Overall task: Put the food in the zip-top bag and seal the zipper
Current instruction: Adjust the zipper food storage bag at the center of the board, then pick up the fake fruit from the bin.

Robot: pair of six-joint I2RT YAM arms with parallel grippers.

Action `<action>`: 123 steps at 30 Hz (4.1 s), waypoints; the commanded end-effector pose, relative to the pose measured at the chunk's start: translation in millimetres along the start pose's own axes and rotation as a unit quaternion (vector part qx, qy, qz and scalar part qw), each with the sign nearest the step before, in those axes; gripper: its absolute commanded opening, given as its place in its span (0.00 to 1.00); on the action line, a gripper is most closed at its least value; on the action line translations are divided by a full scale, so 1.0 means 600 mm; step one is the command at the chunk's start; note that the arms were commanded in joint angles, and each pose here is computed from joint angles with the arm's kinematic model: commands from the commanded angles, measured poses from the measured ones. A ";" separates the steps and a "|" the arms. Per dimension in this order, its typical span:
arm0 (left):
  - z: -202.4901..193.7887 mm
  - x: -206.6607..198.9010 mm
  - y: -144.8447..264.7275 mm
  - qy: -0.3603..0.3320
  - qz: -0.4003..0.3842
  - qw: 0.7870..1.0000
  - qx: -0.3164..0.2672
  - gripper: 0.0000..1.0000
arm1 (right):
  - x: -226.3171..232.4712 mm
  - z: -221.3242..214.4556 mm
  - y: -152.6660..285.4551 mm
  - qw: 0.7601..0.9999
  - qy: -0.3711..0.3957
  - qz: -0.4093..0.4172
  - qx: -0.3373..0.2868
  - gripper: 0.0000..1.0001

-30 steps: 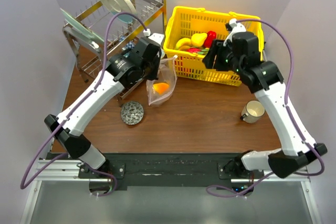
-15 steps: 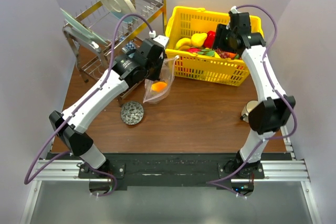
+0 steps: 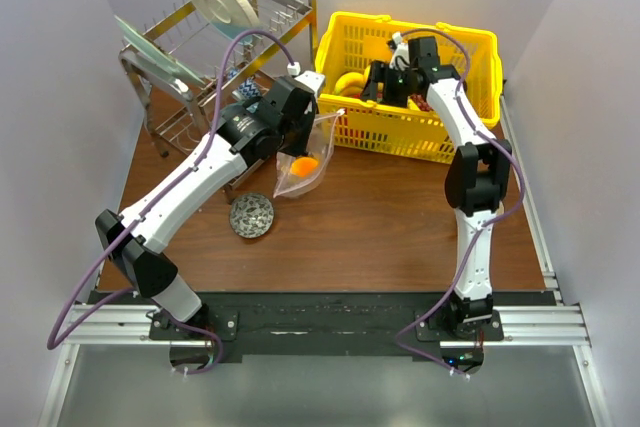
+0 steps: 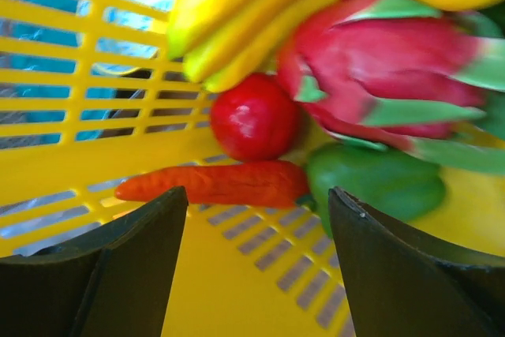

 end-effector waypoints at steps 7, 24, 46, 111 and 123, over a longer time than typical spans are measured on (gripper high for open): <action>0.011 0.003 0.002 0.000 0.002 1.000 -0.018 0.00 | 0.125 -0.018 0.025 0.967 0.096 0.232 0.030 0.80; 0.012 0.003 0.000 -0.004 0.002 1.000 -0.016 0.00 | 0.058 -0.063 -0.080 0.979 0.178 0.058 0.074 0.79; 0.011 -0.002 -0.013 -0.006 -0.001 1.000 -0.005 0.00 | -0.021 0.029 -0.021 0.971 0.170 -0.160 -0.047 0.55; 0.016 -0.018 0.002 0.012 -0.038 0.999 -0.025 0.00 | 0.145 -0.003 0.293 0.987 0.106 0.014 -0.118 0.59; 0.017 -0.021 0.000 0.016 -0.042 0.999 -0.029 0.00 | 0.254 -0.244 0.378 0.958 0.136 0.247 -0.042 0.60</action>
Point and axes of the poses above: each gripper's point midway between its finger pads, its own y axis back along the fingers, its own x axis along the line the jaws close on, z = x × y, the point moved 3 cm from there along y, back along the fingers, and after that the axes turned 15 degrees about -y, right-handed, at the moved point
